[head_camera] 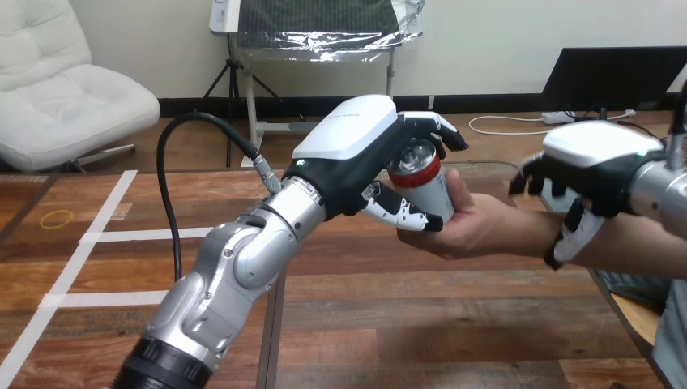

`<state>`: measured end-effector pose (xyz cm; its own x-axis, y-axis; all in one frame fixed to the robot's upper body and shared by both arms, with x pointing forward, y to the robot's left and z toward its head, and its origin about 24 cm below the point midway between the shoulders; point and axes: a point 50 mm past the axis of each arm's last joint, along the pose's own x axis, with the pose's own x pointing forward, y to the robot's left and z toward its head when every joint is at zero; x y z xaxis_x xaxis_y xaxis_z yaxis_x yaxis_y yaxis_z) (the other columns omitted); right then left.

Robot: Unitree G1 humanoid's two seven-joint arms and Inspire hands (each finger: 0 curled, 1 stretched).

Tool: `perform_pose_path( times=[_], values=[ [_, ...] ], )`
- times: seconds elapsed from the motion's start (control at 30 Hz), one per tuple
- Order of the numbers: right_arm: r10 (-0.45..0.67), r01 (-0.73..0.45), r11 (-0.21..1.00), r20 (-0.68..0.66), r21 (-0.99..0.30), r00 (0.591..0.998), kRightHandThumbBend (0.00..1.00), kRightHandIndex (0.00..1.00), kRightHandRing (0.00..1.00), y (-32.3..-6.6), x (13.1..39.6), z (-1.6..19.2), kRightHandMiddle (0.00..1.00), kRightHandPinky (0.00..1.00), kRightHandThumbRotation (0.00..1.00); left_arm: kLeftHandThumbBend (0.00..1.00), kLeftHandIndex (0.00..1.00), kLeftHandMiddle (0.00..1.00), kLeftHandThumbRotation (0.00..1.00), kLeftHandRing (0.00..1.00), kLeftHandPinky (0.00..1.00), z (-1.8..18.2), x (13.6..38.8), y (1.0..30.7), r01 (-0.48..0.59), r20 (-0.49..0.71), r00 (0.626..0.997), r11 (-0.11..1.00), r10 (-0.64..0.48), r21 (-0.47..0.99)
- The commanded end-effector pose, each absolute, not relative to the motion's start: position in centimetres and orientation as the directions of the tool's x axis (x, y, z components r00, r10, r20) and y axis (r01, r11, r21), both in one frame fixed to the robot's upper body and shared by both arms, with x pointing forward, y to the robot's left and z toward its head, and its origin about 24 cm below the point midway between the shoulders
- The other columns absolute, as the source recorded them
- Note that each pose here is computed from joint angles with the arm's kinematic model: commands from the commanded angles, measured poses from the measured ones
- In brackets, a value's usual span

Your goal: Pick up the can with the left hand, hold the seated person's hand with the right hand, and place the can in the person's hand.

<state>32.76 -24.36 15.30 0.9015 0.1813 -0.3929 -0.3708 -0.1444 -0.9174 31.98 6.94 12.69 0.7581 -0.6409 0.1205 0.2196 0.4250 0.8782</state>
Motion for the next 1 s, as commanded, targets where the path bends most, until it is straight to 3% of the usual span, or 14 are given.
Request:
perform_pose_path(
  times=[0.0, 0.97],
  values=[
    [0.188, -0.259, -0.123, -0.279, -0.958, 0.942, 0.77, 0.78, 0.72, -25.0, 32.2, 18.7, 0.77, 0.65, 0.03, 0.67, 0.76, 0.74, 0.13, 0.69, 0.58, 15.3, 32.3, 7.6, 0.152, 0.184, 0.749, 0.436, -0.636, 0.887],
    [0.204, -0.203, 0.045, -0.19, -0.978, 0.96, 0.74, 0.77, 0.75, -25.3, 28.6, 19.9, 0.78, 0.67, 0.0, 0.64, 0.78, 0.76, 0.23, 0.71, 0.59, 14.7, 31.0, 12.7, 0.102, 0.287, 0.809, 0.605, -0.512, 0.79]
  ],
)
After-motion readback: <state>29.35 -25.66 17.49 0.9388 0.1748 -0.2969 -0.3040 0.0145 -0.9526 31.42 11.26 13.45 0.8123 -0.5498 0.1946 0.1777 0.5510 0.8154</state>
